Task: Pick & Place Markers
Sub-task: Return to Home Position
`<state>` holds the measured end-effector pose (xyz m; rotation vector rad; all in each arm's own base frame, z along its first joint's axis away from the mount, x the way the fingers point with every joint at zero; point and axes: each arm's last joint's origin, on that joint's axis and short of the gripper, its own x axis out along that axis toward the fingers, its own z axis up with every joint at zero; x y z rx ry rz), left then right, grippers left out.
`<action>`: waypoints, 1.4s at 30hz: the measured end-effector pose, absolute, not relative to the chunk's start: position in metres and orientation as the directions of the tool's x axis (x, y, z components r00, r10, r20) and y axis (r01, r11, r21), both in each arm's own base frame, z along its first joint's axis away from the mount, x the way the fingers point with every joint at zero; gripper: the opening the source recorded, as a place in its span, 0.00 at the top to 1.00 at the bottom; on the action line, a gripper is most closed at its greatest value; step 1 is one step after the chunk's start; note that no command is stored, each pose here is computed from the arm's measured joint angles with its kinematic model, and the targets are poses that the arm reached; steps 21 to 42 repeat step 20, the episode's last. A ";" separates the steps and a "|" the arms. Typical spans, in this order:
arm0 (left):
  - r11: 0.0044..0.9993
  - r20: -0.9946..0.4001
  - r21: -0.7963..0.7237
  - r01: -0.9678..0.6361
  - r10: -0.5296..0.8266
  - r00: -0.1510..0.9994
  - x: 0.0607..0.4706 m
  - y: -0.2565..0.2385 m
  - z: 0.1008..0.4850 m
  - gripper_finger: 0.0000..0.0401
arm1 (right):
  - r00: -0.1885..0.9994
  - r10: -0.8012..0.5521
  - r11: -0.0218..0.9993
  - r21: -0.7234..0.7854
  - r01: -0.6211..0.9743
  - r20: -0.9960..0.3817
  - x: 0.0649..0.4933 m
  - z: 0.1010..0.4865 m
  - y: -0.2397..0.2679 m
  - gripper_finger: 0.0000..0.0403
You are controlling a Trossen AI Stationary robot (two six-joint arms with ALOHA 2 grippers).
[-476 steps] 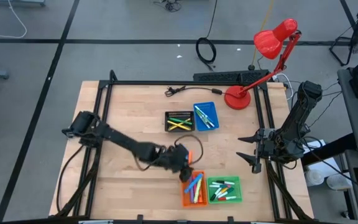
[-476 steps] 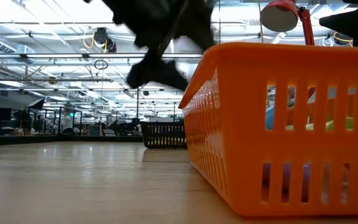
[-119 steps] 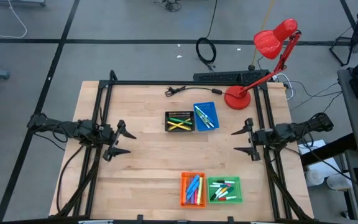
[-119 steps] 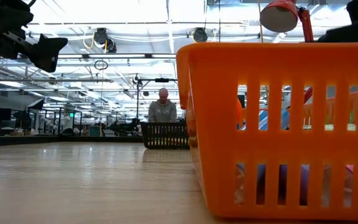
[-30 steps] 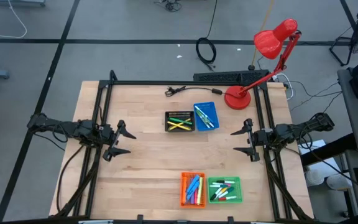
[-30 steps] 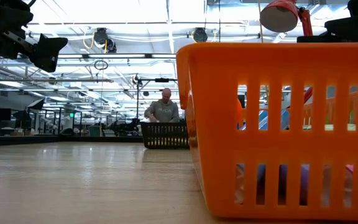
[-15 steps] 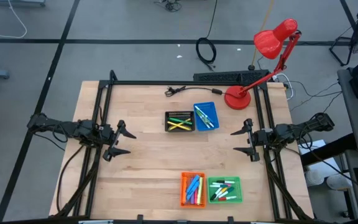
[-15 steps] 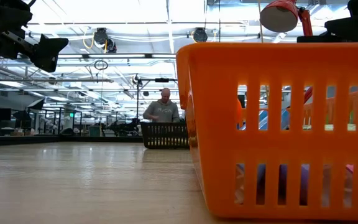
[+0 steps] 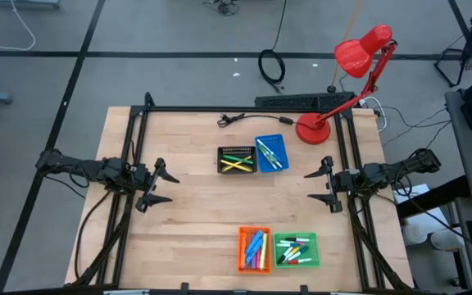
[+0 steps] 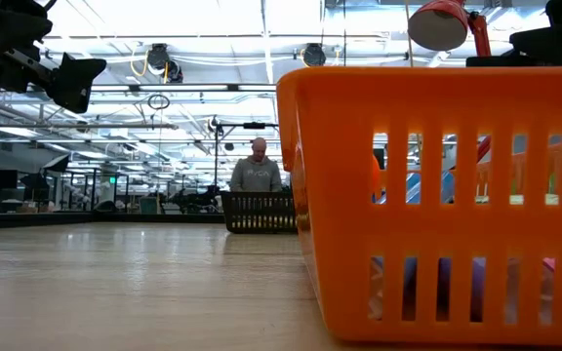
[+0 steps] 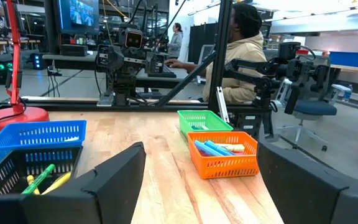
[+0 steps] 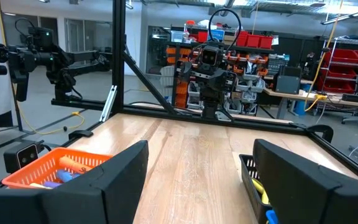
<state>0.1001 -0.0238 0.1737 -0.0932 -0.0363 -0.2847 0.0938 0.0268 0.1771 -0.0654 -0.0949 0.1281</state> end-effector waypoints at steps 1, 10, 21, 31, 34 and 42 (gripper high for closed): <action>0.955 0.049 -0.087 0.282 -0.279 0.959 0.100 -0.024 0.174 0.23 | 0.987 0.130 0.990 -0.071 -0.124 0.090 0.094 0.177 0.027 0.31; 0.955 0.049 -0.087 0.282 -0.279 0.959 0.100 -0.024 0.174 0.19 | 0.987 0.130 0.990 -0.071 -0.124 0.090 0.094 0.177 0.027 0.31; 0.955 0.049 -0.087 0.282 -0.279 0.959 0.100 -0.024 0.174 0.22 | 0.987 0.130 0.990 -0.071 -0.124 0.090 0.094 0.177 0.027 0.31; 0.955 0.049 -0.087 0.282 -0.279 0.959 0.100 -0.024 0.174 0.22 | 0.987 0.130 0.990 -0.071 -0.124 0.090 0.094 0.177 0.027 0.31; 0.955 0.049 -0.087 0.282 -0.279 0.959 0.100 -0.024 0.174 0.22 | 0.987 0.130 0.990 -0.071 -0.124 0.090 0.094 0.177 0.027 0.31; 0.955 0.049 -0.087 0.282 -0.279 0.959 0.100 -0.024 0.174 0.22 | 0.987 0.130 0.990 -0.071 -0.124 0.090 0.094 0.177 0.027 0.31</action>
